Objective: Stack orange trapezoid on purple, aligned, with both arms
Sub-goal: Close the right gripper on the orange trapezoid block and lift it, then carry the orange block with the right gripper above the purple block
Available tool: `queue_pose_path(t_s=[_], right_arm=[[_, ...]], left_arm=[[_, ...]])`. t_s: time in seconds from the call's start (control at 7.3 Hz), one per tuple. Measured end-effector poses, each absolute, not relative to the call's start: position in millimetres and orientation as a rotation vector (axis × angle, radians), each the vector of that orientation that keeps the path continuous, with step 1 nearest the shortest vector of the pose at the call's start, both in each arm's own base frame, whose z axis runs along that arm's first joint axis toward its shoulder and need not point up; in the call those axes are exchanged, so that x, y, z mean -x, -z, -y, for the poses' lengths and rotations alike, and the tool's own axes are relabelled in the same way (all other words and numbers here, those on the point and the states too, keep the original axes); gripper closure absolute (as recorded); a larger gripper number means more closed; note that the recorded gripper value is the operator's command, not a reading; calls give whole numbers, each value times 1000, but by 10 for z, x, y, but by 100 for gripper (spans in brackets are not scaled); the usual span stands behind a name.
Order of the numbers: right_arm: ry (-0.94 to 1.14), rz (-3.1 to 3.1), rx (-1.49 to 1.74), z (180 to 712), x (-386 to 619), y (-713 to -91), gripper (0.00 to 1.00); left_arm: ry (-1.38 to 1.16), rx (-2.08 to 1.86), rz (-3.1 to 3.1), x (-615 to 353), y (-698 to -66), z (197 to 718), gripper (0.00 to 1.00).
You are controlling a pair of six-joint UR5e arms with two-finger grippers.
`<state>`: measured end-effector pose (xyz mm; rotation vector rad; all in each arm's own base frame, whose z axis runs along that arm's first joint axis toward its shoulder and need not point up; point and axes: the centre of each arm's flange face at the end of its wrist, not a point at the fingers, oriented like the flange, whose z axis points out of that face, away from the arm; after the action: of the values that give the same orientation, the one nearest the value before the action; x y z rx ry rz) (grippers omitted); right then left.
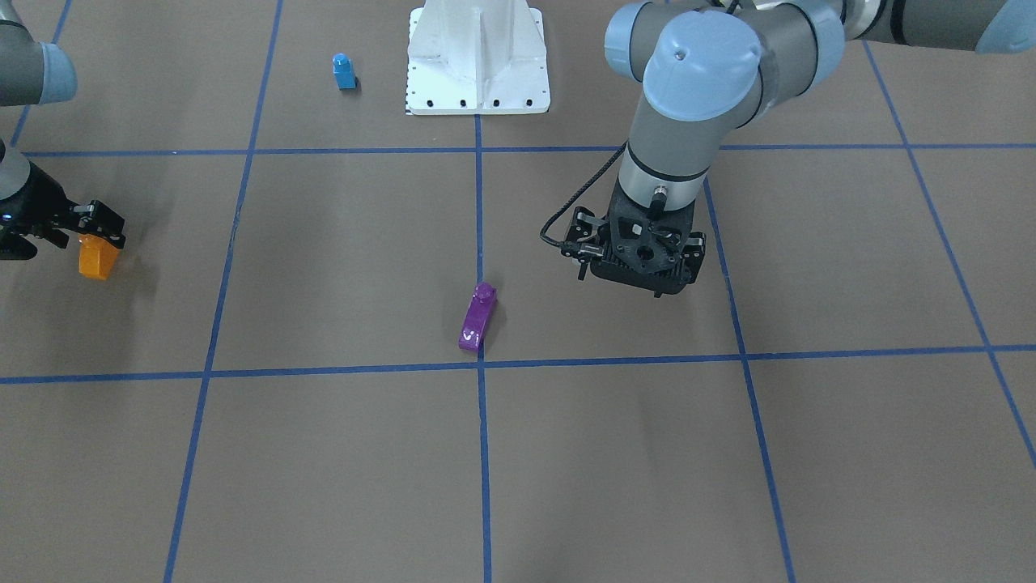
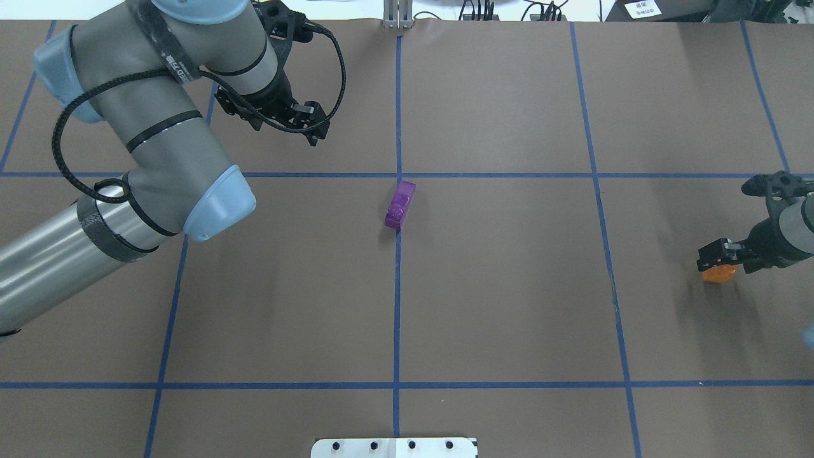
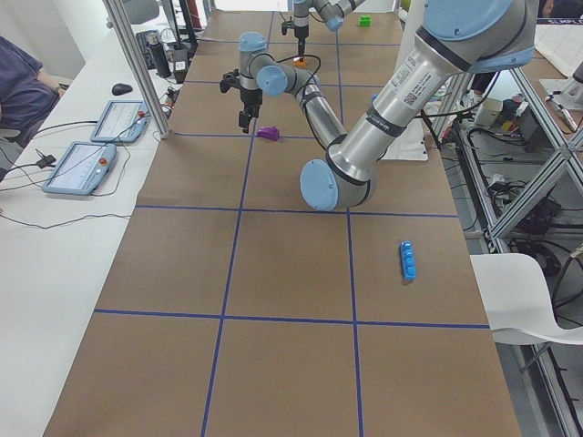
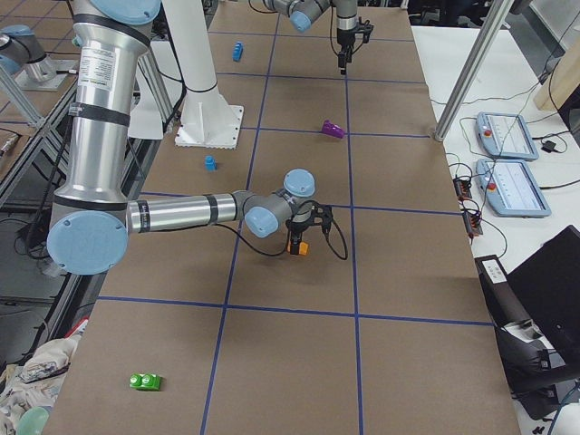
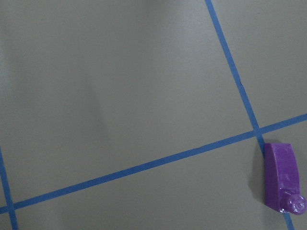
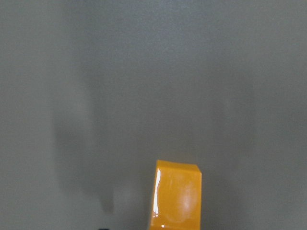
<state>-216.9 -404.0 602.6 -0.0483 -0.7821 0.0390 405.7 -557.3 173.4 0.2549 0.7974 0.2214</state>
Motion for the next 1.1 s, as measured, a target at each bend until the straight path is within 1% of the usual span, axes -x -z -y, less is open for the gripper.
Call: queue_pose_path(t_s=[0.14,0.41,0.68,0.82,1.1], right_arm=[[-40,779,54,4038,2173,-6047,100],[-38,779,56,4046,2184,-6050,100],[-25,811,32,4136,2258,-5836,100],[-19,841,17,4207,2320,-5640,100],[-59,925,35,4504,2546,-5011,100]], left_arm=[[-221,-254,-797,-4057,-1745,5572,0],[-222,-252,-795,-4061,-1770,5567,0],[-226,-246,-786,-3983,-1941,5534,0],[-234,-249,-780,-3848,-2063,5528,0],[-246,-248,-767,-3425,-2379,5636,0]])
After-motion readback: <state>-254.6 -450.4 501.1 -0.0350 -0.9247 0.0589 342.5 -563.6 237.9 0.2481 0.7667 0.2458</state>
